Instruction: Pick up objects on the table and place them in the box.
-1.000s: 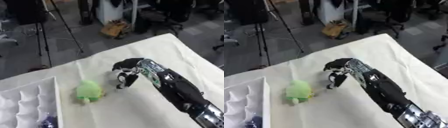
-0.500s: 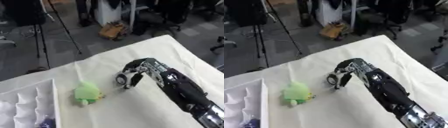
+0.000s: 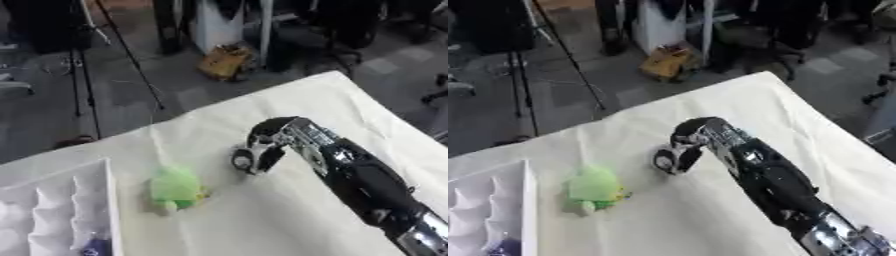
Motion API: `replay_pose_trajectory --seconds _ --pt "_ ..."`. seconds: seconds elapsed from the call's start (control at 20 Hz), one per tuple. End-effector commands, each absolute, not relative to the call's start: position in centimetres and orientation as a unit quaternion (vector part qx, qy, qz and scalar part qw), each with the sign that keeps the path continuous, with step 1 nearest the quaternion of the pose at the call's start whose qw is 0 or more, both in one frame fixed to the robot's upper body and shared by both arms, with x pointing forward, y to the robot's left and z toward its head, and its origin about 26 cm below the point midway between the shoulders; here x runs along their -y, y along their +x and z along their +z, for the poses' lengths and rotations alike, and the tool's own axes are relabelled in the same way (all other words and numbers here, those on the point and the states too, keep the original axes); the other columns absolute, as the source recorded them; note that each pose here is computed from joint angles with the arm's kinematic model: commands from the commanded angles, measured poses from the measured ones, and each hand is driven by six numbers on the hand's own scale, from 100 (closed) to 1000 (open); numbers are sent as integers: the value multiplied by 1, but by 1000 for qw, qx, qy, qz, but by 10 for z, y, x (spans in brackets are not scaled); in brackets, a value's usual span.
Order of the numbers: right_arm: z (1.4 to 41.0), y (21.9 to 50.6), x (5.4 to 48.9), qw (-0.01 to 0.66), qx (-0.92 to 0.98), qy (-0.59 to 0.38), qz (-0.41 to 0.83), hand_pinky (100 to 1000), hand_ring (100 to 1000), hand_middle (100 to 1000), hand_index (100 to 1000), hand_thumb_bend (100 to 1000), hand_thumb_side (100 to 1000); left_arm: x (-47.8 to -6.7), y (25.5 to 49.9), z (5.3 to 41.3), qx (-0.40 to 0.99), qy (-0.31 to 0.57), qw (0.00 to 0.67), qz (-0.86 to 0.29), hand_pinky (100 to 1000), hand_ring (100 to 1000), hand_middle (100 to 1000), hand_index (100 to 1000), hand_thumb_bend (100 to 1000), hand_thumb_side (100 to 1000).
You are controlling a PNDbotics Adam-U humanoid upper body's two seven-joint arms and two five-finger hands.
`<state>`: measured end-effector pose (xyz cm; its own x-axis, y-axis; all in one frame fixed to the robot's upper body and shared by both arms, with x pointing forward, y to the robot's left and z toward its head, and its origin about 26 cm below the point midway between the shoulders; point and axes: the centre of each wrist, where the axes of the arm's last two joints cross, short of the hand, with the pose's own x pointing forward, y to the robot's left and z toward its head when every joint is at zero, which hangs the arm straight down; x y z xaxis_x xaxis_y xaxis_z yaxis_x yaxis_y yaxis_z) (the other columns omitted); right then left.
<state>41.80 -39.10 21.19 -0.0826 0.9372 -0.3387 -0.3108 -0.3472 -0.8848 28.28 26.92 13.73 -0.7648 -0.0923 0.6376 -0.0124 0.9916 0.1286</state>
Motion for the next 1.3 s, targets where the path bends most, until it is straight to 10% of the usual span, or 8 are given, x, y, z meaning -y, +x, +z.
replay_pose_trajectory --seconds 0.05,0.6,1.05,1.3 --pt "226 419 388 449 336 -517 647 520 641 681 699 383 627 -271 281 144 942 32 330 -59 974 847 808 735 439 853" --pt "219 420 384 403 398 -555 610 357 514 493 511 254 478 -270 281 145 942 32 328 -59 973 848 808 735 439 853" --pt "214 419 384 396 388 -522 649 667 753 805 875 380 515 -270 282 146 943 32 326 -59 972 848 808 735 441 851" --pt "218 418 379 378 375 -513 673 695 764 809 827 364 487 -270 282 146 943 32 325 -59 972 848 809 735 441 851"
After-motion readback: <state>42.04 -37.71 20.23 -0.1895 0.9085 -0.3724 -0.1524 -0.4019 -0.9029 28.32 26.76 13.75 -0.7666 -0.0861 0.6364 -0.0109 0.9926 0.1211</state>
